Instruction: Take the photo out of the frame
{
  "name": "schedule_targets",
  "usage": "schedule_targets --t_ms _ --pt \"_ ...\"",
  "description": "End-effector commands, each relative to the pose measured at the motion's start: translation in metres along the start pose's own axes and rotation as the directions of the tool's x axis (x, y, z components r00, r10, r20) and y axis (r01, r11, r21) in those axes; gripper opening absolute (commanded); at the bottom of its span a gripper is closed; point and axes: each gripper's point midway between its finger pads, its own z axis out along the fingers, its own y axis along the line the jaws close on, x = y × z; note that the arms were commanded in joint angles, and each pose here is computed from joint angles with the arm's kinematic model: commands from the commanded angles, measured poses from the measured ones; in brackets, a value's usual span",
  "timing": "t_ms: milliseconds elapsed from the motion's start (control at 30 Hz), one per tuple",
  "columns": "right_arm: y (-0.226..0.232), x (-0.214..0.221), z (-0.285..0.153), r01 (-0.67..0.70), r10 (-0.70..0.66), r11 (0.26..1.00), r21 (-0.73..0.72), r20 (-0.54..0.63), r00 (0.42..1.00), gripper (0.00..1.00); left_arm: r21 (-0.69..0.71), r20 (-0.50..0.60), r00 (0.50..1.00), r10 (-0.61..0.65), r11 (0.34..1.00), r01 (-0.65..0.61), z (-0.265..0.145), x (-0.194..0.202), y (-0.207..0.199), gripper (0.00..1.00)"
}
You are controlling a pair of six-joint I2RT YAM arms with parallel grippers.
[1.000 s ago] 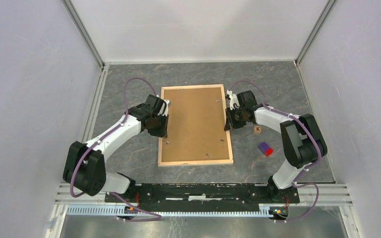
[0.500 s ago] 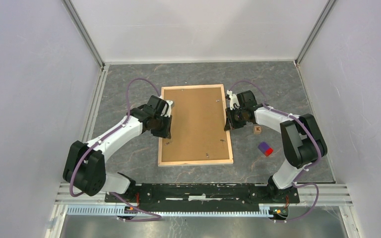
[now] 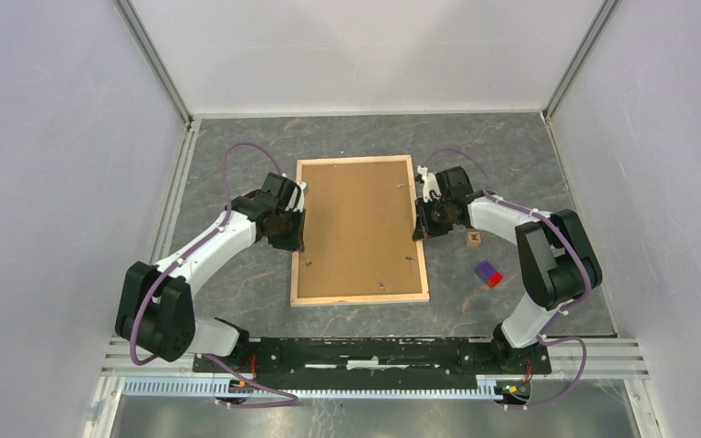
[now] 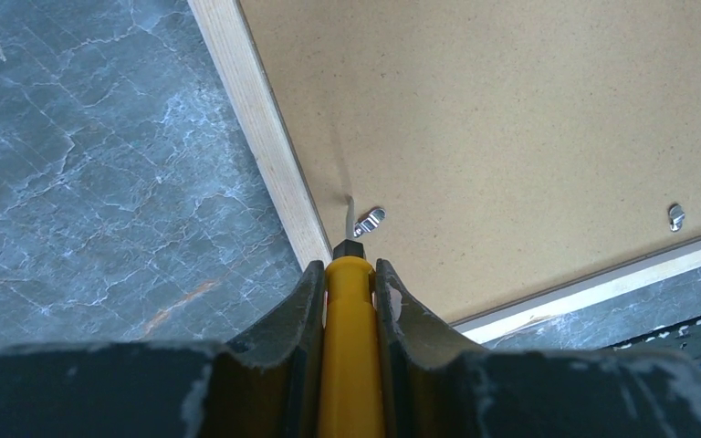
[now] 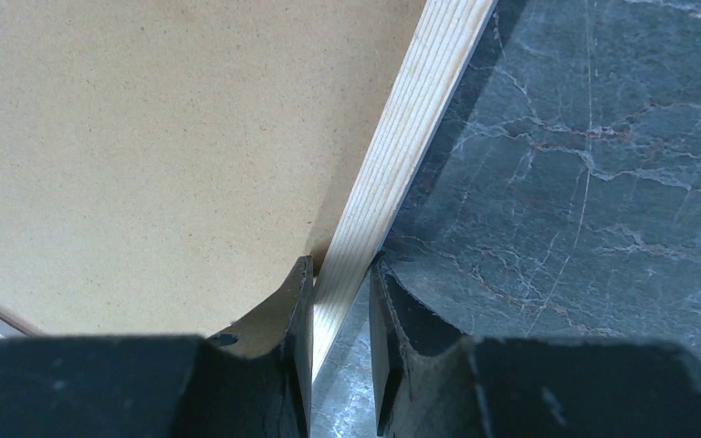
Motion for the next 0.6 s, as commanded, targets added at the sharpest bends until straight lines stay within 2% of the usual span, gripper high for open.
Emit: schedule_targets --t_ms 0,133,367,567 --pt "0.005 0.027 0.012 0.025 -0.027 0.999 -0.034 -0.079 0.997 0.0 0.073 -0.039 0.998 0.054 0.996 -0.051 0.002 0.005 -0.011 0.02" --pt "0.005 0.026 0.012 0.026 -0.028 0.999 -0.034 -0.08 0.996 0.0 0.096 -0.07 0.994 0.079 0.993 -0.072 0.001 0.015 -0.014 0.02" --pt "0.004 0.025 0.014 0.023 -0.026 0.999 -0.036 -0.079 0.997 0.0 0.112 -0.059 0.992 0.11 0.988 -0.103 -0.006 0.017 -0.019 0.02" --pt "0.005 0.024 0.016 0.024 -0.027 0.999 -0.038 -0.082 0.996 0.0 0.115 0.03 0.988 0.155 0.981 -0.157 -0.016 -0.02 -0.027 0.02"
